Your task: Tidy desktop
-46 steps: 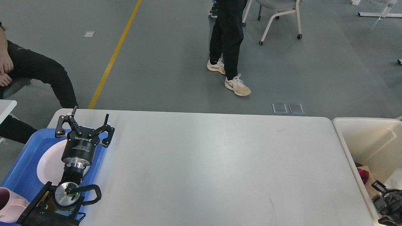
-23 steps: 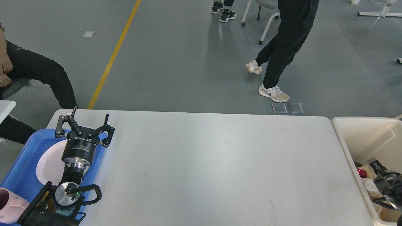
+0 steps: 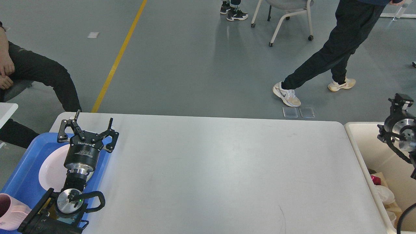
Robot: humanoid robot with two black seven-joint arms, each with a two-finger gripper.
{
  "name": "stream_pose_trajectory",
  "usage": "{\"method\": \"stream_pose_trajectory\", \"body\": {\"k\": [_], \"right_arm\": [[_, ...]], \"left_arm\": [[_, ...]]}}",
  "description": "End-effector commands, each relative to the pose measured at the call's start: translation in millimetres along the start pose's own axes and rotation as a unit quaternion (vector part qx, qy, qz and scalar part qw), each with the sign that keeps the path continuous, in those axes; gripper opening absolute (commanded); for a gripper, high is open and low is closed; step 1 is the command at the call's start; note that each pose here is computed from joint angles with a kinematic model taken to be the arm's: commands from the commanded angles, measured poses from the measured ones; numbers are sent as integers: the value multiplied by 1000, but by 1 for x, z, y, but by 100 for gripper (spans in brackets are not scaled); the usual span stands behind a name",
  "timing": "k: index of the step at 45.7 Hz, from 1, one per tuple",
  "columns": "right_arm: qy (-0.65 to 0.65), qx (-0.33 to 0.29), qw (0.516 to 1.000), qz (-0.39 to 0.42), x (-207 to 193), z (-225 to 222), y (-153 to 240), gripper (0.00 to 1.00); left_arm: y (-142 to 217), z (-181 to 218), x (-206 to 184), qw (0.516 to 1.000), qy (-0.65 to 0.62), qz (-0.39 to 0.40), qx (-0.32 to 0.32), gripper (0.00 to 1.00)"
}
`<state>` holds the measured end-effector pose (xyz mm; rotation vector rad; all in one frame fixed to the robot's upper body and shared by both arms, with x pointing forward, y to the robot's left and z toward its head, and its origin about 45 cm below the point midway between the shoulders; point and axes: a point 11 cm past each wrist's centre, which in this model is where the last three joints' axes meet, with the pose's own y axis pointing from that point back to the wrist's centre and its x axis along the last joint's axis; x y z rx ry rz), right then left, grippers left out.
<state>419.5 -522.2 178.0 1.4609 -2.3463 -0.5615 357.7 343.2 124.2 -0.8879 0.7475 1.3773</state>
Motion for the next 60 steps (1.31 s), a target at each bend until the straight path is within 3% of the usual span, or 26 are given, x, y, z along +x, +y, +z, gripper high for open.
{"method": "stream_pose_trajectory", "body": {"k": [1, 10, 20, 34, 60], "right_arm": [[-57, 21, 997, -37, -30, -18, 0, 100], [-91, 13, 987, -128, -74, -17, 15, 100], [-223, 143, 949, -171, -80, -2, 42, 100], [-236, 140, 941, -198, -126, 104, 71, 100], [-230, 133, 950, -166, -108, 114, 63, 100]], "left_arm": [[0, 0, 0, 1000, 0, 1, 0, 96], [0, 1, 0, 1000, 0, 1, -1, 96], [0, 1, 0, 1000, 0, 1, -1, 96], [0, 1, 0, 1000, 0, 1, -1, 96], [0, 1, 0, 1000, 0, 0, -1, 96]]}}
